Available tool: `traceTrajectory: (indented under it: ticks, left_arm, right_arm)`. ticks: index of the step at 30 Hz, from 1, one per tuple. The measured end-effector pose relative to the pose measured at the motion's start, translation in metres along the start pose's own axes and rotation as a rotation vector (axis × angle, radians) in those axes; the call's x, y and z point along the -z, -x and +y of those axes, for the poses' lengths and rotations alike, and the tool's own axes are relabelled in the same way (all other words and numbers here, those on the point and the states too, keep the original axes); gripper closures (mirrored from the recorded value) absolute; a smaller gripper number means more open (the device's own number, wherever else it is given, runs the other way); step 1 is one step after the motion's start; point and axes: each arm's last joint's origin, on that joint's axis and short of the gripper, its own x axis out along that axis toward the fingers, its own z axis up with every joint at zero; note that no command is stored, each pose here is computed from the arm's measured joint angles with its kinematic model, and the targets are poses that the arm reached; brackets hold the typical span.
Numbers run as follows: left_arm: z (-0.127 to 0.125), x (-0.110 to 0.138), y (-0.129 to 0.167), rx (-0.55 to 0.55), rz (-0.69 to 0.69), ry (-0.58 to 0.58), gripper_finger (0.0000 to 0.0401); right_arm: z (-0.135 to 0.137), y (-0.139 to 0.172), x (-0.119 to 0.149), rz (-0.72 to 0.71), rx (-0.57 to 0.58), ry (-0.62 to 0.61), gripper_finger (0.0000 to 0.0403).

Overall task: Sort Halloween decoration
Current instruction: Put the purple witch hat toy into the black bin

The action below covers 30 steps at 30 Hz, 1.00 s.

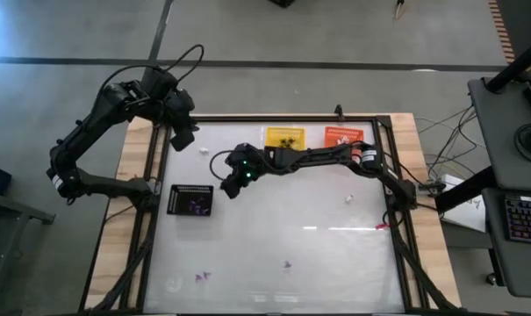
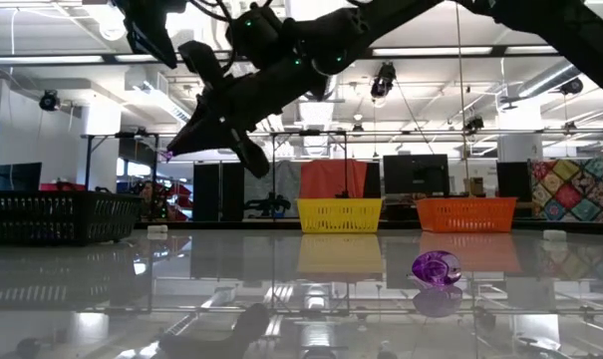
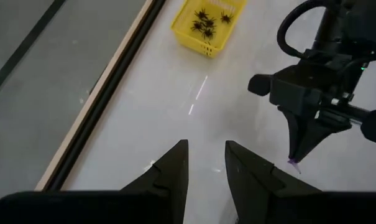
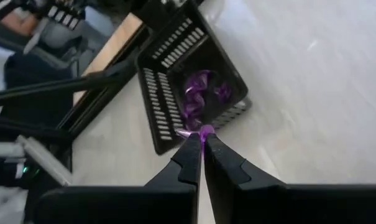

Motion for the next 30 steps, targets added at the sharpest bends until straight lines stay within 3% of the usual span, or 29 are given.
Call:
traceTrajectory:
  ticks: [10,15,30]
  left_arm:
    - [0.002,0.000,-0.001,-0.048,0.014,0.055,0.0314]
    - [0.002,0.000,-0.002,-0.047,0.018,0.077,0.0314]
    - [0.002,-0.001,-0.003,-0.048,0.018,0.149,0.0314]
  right_arm:
    - [-0.011,-0.015,-0.020,0.068,-0.153,0.141,0.0394]
    - [-0.020,-0.028,-0.022,0.138,-0.224,0.150,0.0394]
    - [-0.023,-0.039,-0.039,0.101,-0.284,0.191,0.0394]
